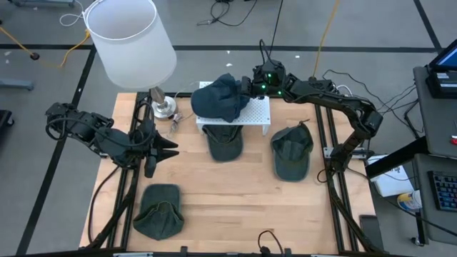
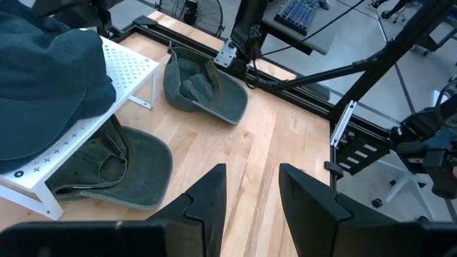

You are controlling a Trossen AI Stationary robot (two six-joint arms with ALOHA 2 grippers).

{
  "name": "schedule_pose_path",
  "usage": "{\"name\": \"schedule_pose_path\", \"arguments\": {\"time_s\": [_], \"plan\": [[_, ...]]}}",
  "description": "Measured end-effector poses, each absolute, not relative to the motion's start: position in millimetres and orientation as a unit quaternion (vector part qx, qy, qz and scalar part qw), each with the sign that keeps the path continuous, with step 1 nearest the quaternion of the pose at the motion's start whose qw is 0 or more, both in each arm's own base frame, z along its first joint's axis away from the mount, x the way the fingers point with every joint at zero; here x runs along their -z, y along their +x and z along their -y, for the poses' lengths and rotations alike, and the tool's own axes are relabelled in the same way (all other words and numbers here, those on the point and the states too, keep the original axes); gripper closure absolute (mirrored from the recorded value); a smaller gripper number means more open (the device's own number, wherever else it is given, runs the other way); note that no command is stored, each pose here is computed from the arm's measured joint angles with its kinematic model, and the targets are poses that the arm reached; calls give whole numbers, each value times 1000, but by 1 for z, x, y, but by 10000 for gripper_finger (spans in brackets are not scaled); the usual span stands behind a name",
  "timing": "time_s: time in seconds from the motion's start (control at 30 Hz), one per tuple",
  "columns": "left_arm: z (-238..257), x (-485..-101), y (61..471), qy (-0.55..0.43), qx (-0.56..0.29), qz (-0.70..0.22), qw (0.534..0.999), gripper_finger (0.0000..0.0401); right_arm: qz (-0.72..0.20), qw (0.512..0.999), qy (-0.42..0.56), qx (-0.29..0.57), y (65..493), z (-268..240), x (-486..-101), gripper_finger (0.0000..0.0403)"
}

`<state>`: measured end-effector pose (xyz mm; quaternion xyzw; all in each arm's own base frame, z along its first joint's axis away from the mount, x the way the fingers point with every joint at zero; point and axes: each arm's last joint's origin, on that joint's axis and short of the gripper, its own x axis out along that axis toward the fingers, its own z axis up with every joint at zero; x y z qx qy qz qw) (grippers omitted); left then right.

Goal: Pick & Place hat
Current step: Stack the blue cap on the blue caps on the shelf, then put the left black cap on the shelf

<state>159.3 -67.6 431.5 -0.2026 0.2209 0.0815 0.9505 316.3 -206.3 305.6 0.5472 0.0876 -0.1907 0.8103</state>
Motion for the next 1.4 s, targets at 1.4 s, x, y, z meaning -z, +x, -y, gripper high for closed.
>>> {"name": "schedule_pose_path", "arguments": {"time_s": [1.4], "plan": [[71, -426, 173, -454, -77, -259, 849, 270, -14, 917, 396, 46, 200, 86, -441, 191]]}}
